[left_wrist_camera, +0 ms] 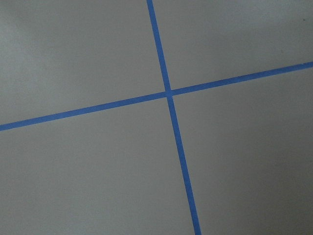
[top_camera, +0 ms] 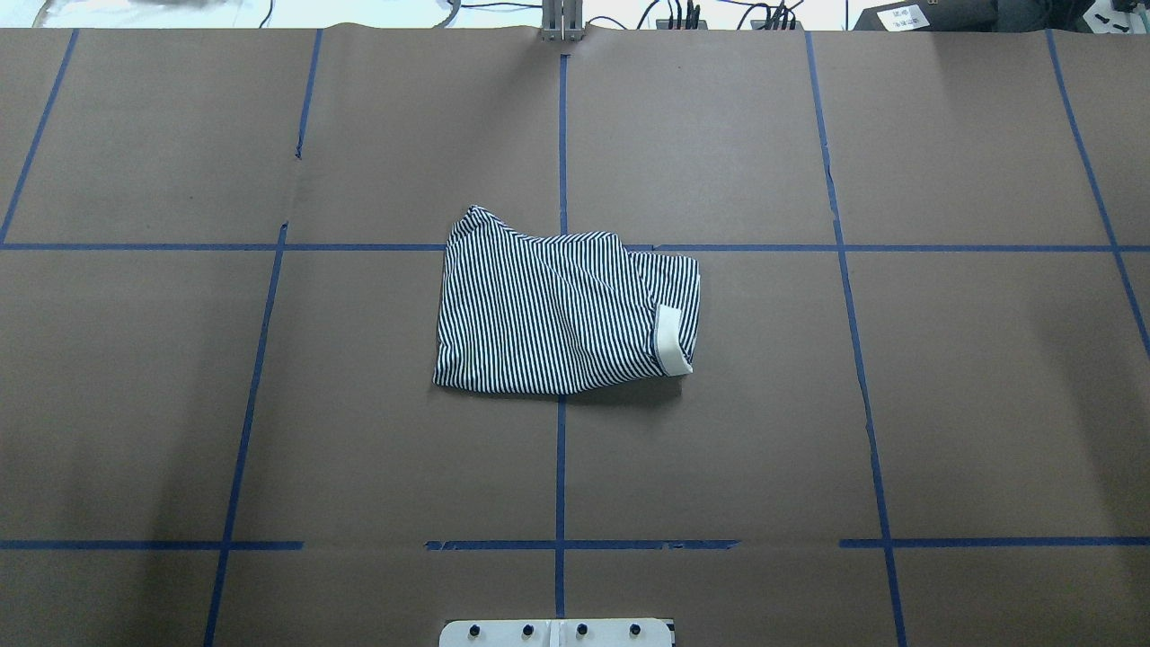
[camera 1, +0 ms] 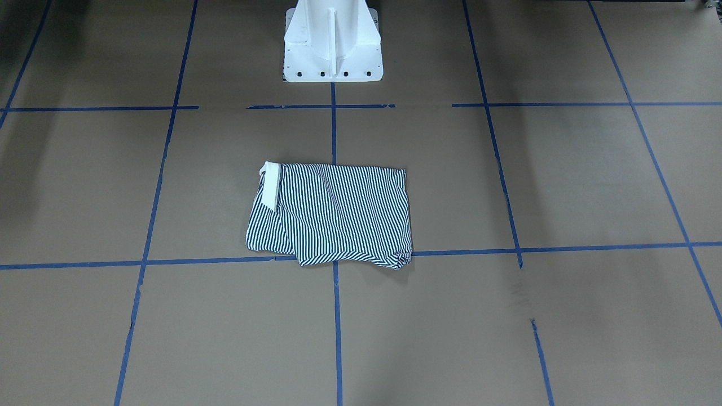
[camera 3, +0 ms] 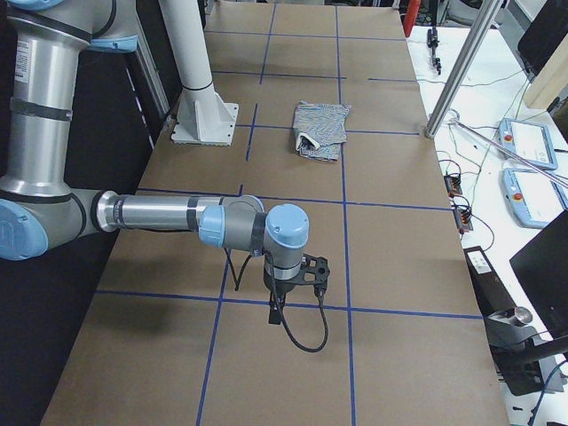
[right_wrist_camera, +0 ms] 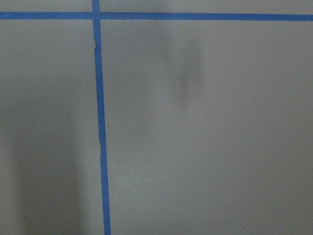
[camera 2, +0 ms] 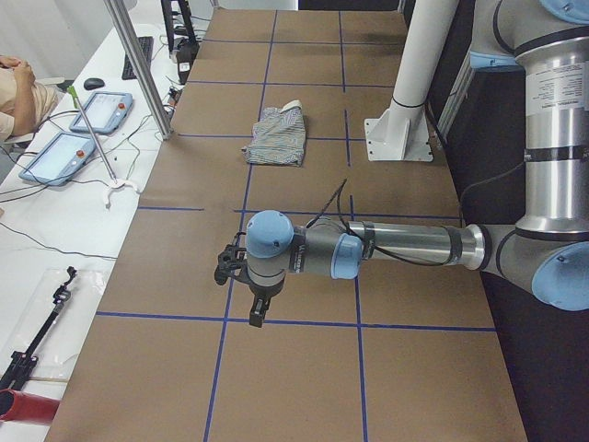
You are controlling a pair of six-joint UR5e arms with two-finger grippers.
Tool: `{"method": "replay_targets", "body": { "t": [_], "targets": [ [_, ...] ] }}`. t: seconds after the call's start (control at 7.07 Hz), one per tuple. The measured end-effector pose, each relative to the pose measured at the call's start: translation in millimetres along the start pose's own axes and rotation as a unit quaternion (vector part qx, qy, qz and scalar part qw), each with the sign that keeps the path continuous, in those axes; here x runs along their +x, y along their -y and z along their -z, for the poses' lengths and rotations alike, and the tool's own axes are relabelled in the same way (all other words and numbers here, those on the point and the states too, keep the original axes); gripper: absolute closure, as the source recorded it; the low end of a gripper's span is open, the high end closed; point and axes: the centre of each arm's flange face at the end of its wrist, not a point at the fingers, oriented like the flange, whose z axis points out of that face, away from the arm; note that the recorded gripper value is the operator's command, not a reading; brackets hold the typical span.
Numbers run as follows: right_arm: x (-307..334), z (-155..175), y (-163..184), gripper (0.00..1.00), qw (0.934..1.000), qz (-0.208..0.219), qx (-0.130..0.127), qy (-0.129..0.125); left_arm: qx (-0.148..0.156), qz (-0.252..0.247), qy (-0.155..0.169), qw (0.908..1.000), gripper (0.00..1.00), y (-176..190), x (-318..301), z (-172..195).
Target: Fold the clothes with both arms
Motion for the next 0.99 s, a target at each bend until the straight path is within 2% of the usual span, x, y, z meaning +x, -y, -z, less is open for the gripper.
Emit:
{"method": "replay_targets", "body": {
  "t": [0.99],
  "targets": [
    [-4.3, -3.1, 1.2, 0.0, 1.0, 0.004, -0.004, -0.001, -0.005, 0.004, -0.001, 1.0, 0.0, -2.8, -2.6, -3.8]
  ]
}}
